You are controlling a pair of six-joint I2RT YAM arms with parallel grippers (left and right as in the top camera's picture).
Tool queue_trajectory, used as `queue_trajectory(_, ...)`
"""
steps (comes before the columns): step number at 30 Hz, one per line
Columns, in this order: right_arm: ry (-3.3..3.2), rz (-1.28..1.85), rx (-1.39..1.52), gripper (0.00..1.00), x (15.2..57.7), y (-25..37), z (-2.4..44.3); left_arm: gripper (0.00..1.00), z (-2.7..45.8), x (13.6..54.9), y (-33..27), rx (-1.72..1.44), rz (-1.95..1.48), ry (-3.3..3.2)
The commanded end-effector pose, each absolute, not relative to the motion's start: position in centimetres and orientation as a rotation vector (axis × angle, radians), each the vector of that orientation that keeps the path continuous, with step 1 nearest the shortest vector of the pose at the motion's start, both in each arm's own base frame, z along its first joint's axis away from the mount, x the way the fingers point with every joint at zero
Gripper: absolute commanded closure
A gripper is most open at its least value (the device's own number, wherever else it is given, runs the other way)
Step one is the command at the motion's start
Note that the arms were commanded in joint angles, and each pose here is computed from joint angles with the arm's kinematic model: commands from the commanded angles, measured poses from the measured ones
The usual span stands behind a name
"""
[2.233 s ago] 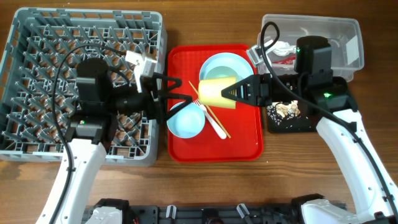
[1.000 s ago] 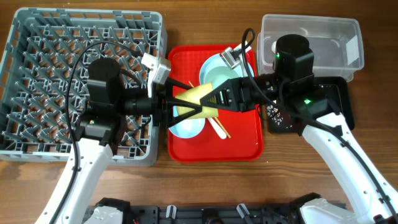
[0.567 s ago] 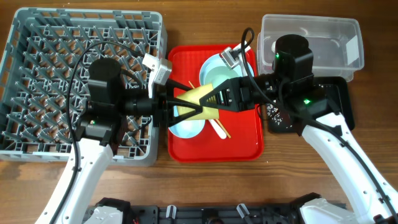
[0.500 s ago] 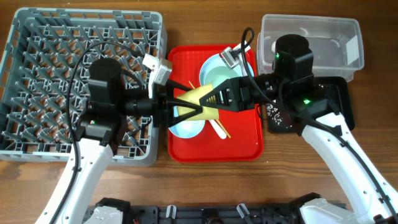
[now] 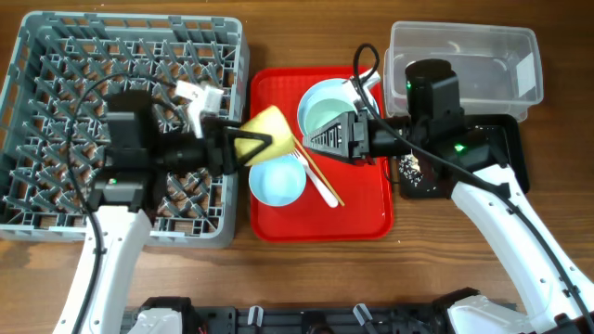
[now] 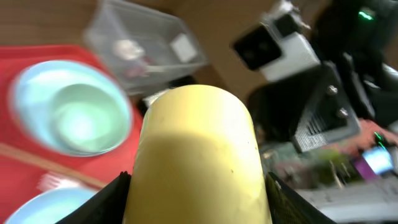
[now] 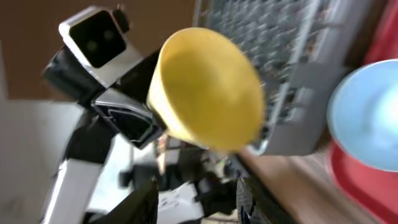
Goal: Sort waste into correct bins and load items into the dishwasher rack
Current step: 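Carry the yellow cup with the left gripper into the rack and release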
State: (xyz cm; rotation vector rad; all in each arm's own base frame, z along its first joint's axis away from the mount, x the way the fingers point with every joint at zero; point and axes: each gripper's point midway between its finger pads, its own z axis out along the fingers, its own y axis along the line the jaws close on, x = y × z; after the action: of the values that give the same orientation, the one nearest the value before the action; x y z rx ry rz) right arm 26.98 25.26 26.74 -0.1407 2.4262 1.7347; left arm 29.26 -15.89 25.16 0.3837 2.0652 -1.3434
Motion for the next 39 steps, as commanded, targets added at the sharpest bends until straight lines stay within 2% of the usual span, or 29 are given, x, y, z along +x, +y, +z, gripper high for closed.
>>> queue_trajectory(1, 2.428, 1.556, -0.124, 0.59, 28.4, 24.2, 25.4, 0.48, 21.0, 31.8, -10.9, 0.094, -1.005, 2.254)
queue_trajectory(4, 2.489, 1.422, -0.122, 0.67, 28.4, 23.2, 24.3, 0.52, 19.1, 31.5, -6.8, -0.111, -0.776, 2.378)
queue_trajectory(14, 2.752, 0.524, 0.087, 0.64, 28.4, 13.6, 21.9, 0.45, 20.6, 29.4, 2.4, -0.411, -0.113, 2.515)
queue_trajectory(17, 2.796, 0.380, 0.123, 0.62, 27.7, 11.7, 21.2, 0.45, 20.0, 29.0, 4.3, -0.464, 0.035, 2.532)
queue_trajectory(29, 2.826, 0.362, 0.102, 0.61, 27.0, 11.5, 20.9, 0.44, 16.3, 30.1, 6.7, -0.601, 0.081, 2.685)
queue_trajectory(39, 2.826, 0.362, 0.101, 0.61, 27.0, 11.5, 20.9, 0.41, 13.5, 32.8, 7.5, -0.632, 0.083, 2.697)
